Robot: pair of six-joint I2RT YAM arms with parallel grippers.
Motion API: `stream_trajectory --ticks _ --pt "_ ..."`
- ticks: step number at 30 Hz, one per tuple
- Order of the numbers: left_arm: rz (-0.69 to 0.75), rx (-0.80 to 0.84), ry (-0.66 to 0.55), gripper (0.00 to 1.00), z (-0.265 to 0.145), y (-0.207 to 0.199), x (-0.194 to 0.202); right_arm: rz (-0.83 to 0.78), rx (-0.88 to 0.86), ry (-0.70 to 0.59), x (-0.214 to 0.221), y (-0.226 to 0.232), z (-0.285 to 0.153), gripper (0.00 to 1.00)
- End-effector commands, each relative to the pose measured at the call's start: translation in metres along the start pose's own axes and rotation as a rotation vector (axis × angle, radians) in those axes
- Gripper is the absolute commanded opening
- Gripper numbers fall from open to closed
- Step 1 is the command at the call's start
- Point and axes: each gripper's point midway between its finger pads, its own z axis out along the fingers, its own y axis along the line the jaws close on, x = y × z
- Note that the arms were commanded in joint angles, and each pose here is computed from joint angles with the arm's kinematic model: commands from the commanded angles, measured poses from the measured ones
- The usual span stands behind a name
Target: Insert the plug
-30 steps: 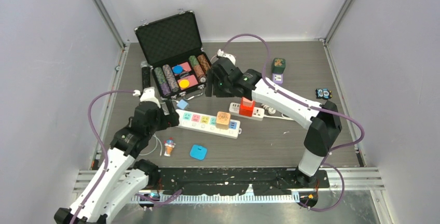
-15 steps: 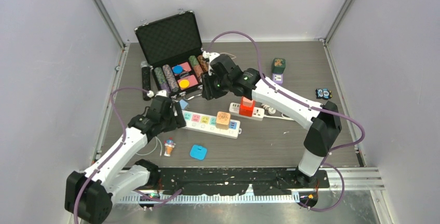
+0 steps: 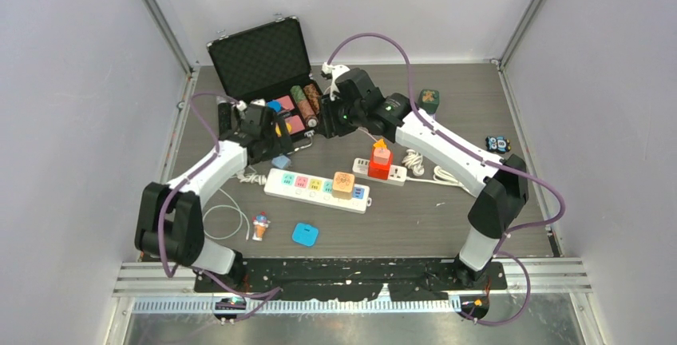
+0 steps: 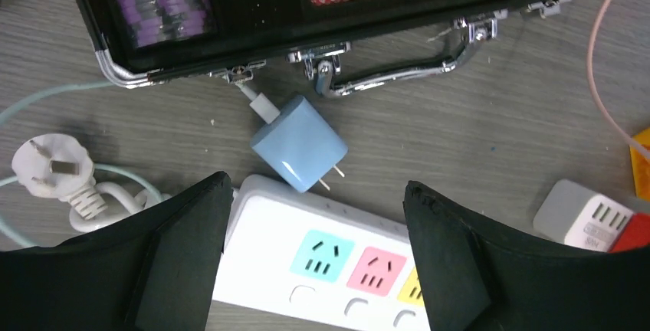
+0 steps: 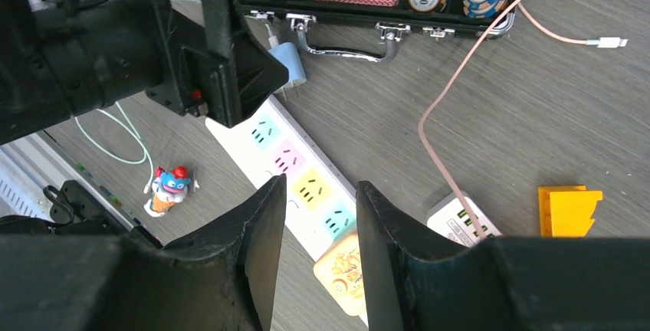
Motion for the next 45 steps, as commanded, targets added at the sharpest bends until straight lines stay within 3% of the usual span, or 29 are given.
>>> stream_trajectory --ticks 1,5,12,28,34,40,45 --pt "-0.049 -0.039 0.004 0.81 0.012 -0.003 -0.015 -0.021 0.005 -0.059 -0.024 -0.001 -0.007 0.44" --pt "-0.091 -0.131 0.061 0.76 0.022 0.008 -0.008 -0.017 0.049 -0.066 -0.029 -0.012 -0.006 0.44" --pt "-0.108 -0.147 0.100 0.63 0.035 0.009 0.000 -0.014 0.088 -0.067 -0.031 -0.020 -0.004 0.42" --pt "-0.120 -0.216 0.147 0.60 0.062 0.023 0.010 -0.011 0.090 -0.066 -0.032 -0.020 -0.007 0.42" --pt "-0.120 -0.210 0.148 0.44 0.062 0.023 0.013 -0.007 0.093 -0.071 -0.031 -0.020 -0.011 0.42" --pt "-0.129 -0.183 0.091 0.00 0.047 0.023 0.005 -0.002 0.079 -0.076 -0.032 -0.018 -0.016 0.42" --pt "-0.081 -0.155 -0.036 0.00 0.021 0.021 -0.016 0.013 0.059 -0.077 -0.033 -0.015 -0.019 0.42"
